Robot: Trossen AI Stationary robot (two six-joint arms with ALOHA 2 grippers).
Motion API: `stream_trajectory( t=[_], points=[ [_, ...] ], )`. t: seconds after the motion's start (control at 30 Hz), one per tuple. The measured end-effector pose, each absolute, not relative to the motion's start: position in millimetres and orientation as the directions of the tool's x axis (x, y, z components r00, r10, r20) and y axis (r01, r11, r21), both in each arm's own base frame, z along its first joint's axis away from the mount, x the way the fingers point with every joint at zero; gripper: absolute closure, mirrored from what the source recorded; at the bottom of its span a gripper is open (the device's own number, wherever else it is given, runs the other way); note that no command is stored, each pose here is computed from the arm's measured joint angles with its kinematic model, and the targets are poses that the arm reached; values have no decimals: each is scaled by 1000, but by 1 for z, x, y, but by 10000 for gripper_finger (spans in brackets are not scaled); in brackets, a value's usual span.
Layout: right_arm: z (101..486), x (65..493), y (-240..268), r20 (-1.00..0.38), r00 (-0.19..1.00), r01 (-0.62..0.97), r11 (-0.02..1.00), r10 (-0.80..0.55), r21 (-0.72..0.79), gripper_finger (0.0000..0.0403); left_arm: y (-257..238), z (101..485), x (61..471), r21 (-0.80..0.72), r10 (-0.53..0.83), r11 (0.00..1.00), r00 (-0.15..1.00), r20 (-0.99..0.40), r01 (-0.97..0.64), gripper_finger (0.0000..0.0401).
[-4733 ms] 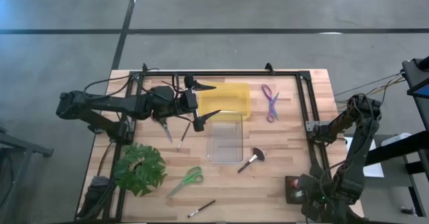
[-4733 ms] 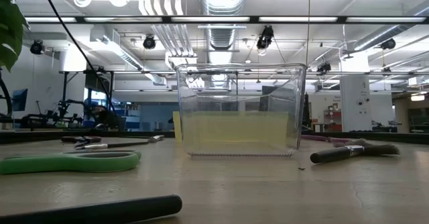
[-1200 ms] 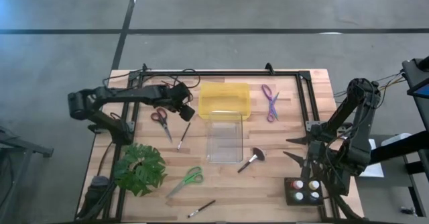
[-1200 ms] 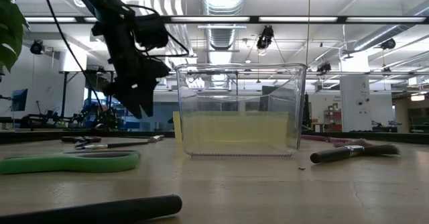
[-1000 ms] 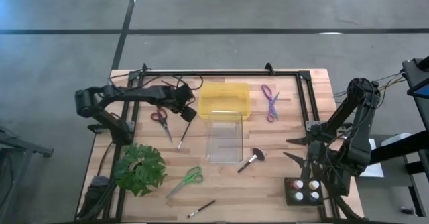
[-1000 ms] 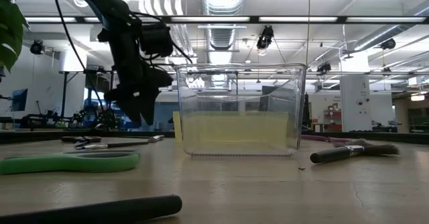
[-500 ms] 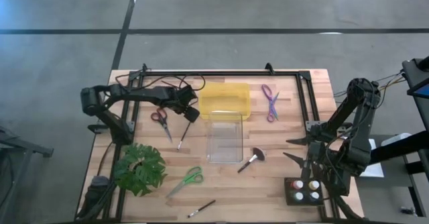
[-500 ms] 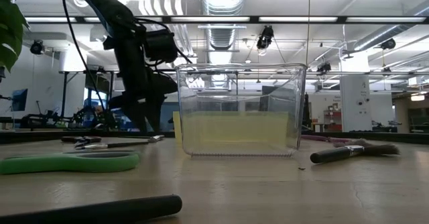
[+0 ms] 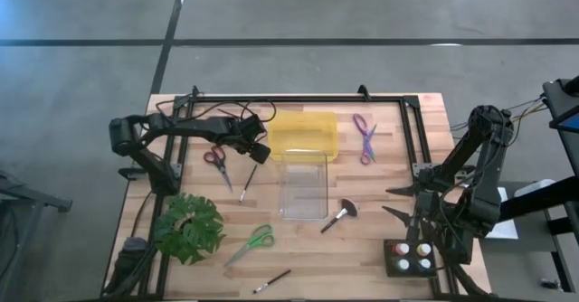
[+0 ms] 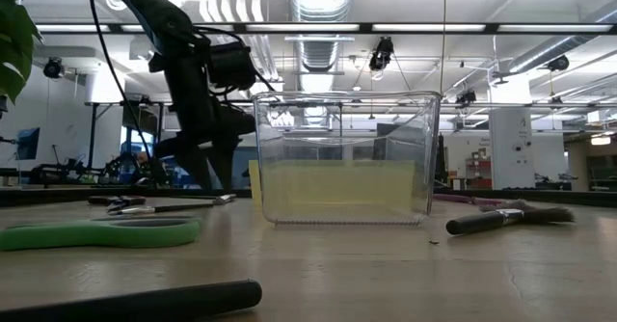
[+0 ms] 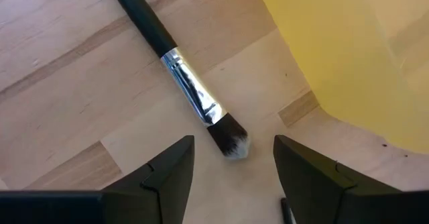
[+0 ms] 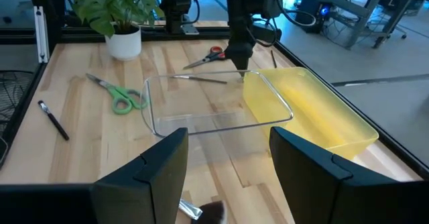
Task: Pick & Place Paint Supplies
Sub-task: Put the silver blush brush into the transparent bin
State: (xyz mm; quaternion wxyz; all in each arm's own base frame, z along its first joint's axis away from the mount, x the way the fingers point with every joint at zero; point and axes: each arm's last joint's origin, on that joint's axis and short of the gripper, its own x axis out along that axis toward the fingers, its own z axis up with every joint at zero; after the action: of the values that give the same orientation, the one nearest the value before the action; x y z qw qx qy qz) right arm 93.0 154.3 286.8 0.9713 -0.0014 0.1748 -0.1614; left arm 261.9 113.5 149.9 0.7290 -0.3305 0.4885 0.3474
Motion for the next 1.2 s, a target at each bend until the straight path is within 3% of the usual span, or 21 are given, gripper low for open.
stream_trajectory(
  t=[0.43,0.6,0.83,1.03,1.2],
  points=[
    [287,94,156,-352,886,298,952,-301,-64,194,116,131,265,-101,188,528,232,-955,-843,199],
    [286,94,157,-371,882,293,955,-291,-52,194,118,123,268,-79,201,529,215,-956,-845,255],
    [286,94,158,-380,879,291,955,-287,-49,194,119,124,269,-59,217,572,220,-951,-818,384],
    [286,94,158,-380,879,291,955,-287,-48,194,117,129,265,-22,212,656,212,-954,-754,393],
    [286,94,158,-380,880,292,955,-286,-45,194,116,138,253,114,299,640,110,-948,-760,396]
  ],
)
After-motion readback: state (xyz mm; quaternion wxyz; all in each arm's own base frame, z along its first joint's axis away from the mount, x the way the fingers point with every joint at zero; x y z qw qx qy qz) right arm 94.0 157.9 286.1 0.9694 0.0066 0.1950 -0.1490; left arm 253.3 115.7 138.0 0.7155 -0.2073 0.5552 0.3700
